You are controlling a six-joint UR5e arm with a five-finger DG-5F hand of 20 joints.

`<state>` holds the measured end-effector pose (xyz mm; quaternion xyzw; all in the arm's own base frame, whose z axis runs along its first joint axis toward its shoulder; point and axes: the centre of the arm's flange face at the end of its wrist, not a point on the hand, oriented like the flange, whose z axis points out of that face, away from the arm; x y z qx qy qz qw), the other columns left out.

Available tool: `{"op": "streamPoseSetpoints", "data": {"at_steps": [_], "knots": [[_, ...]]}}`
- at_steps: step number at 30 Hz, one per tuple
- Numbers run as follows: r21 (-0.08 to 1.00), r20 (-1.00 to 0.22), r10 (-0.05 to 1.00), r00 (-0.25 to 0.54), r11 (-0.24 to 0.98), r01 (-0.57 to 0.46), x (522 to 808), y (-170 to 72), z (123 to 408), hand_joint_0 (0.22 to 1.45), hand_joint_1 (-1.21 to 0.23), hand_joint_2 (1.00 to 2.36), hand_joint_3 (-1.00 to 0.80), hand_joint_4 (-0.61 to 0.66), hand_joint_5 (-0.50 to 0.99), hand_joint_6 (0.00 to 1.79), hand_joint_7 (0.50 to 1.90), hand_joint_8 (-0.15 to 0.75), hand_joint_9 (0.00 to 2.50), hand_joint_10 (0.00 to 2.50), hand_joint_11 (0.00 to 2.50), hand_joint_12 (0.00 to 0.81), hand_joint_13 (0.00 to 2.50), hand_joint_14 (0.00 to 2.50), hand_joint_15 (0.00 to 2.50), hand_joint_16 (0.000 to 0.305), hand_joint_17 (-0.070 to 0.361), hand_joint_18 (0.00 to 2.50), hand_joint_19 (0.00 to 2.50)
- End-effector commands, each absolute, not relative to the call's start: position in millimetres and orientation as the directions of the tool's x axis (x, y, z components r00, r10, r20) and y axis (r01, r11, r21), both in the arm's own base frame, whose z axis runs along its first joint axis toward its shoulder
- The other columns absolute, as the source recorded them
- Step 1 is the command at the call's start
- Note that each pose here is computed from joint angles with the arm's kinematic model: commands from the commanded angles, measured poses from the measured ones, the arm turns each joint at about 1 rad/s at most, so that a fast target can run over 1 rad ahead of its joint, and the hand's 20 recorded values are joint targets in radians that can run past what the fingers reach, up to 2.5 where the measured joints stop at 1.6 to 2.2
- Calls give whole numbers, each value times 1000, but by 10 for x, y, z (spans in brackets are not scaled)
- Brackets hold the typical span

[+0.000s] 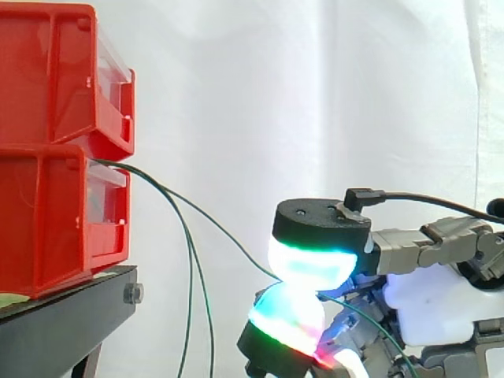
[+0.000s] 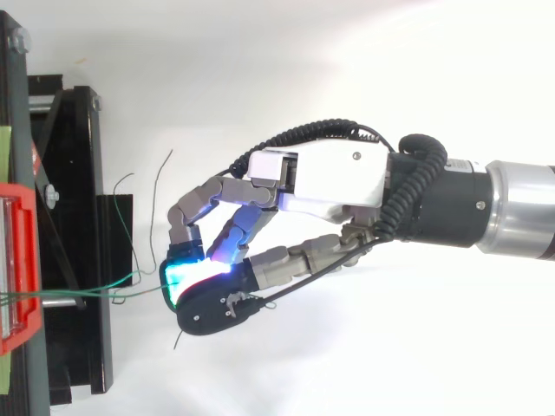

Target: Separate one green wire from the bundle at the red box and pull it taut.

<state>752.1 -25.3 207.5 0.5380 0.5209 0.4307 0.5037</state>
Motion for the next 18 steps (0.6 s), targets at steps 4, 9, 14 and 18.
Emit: {"op": "streamPoseSetpoints", "data": {"at_steps": [4,9,14,18], "knots": [[991,-62,994,86,50,127,7519,-252,2072,634,-705,1027,-75,59,-181,880,1271,320,1088,23,837,328,898,17,452,44,98,692,429],[991,-62,994,86,50,127,7519,-252,2072,635,-705,1027,-79,59,-181,879,1271,321,1084,25,847,328,897,16,456,44,98,690,429],[991,-62,994,86,50,127,7519,-252,2072,633,-705,1027,-72,60,-181,880,1269,324,1084,24,834,328,898,19,454,43,98,689,428],[991,-61,994,86,50,124,7522,-252,2074,634,-706,1028,-79,56,-181,879,1273,324,1081,23,835,330,898,18,450,44,98,689,426]]}}
